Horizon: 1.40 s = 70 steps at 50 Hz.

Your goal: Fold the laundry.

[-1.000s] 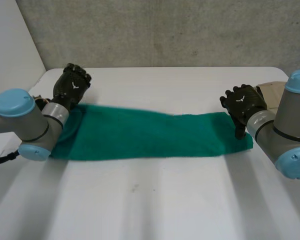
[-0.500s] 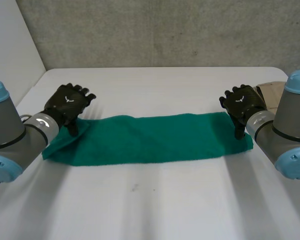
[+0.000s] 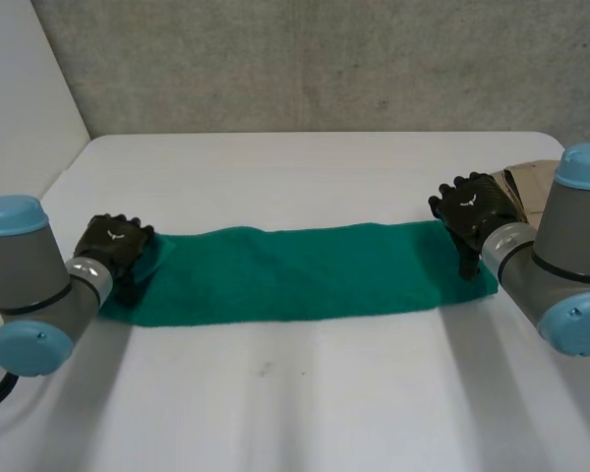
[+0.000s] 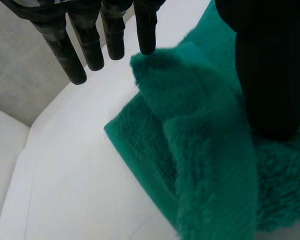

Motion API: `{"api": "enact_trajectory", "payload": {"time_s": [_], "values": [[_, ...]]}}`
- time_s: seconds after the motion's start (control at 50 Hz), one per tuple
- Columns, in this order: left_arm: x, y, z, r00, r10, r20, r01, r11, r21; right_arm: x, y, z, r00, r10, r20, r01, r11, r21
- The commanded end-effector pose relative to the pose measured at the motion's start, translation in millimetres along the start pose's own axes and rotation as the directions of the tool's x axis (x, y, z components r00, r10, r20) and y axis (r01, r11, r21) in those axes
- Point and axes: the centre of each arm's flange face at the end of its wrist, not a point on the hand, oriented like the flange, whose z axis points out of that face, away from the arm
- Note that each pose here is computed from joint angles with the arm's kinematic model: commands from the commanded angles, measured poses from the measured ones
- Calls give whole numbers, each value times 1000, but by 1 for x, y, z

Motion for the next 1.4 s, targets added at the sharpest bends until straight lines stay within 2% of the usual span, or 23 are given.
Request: {"api": "enact_trajectory", "payload": {"time_s": [0.02,0.44,0.74,0.8,0.88,0.96,1.02,1.1,1.12,1.18,1.26,1.32,1.4], "values": [[-11,1,14,994,4,106,-3,1000,-12,-1,1,0,1000,-1,3,1,1000,-1],[-13,-4,39,988,0,152,-9,998,60,-5,5,1,1000,-3,17,3,1000,-12],[-12,1,45,990,1,144,-5,1000,29,-5,5,3,1000,-4,15,4,1000,-11],[-16,-5,40,988,-1,153,-5,999,38,1,4,4,1000,1,-5,-1,1000,-10],[-35,-40,17,981,-48,189,24,992,125,7,-2,3,1000,6,-21,-6,1000,8],[-43,-70,-13,973,-148,175,102,963,249,11,-6,3,1000,9,-18,-9,1000,5],[-45,-92,-37,967,-227,114,173,918,357,12,-8,2,1000,28,8,-28,1000,-11],[-45,-112,-72,959,-282,-7,255,856,449,24,-13,1,988,143,57,-142,990,-12],[-43,-119,-85,957,-284,-55,275,834,478,28,-16,0,974,208,91,-209,978,-8],[-39,-128,-106,955,-267,-131,296,803,517,33,-26,-1,931,318,176,-325,946,6],[-32,-142,-142,952,-201,-233,302,753,585,34,-31,5,874,398,277,-418,908,12],[-29,-149,-165,951,-144,-274,290,721,629,32,-29,16,852,421,310,-447,894,15],[-25,-153,-188,950,-87,-300,275,689,671,29,-26,28,847,422,323,-450,893,15]]}}
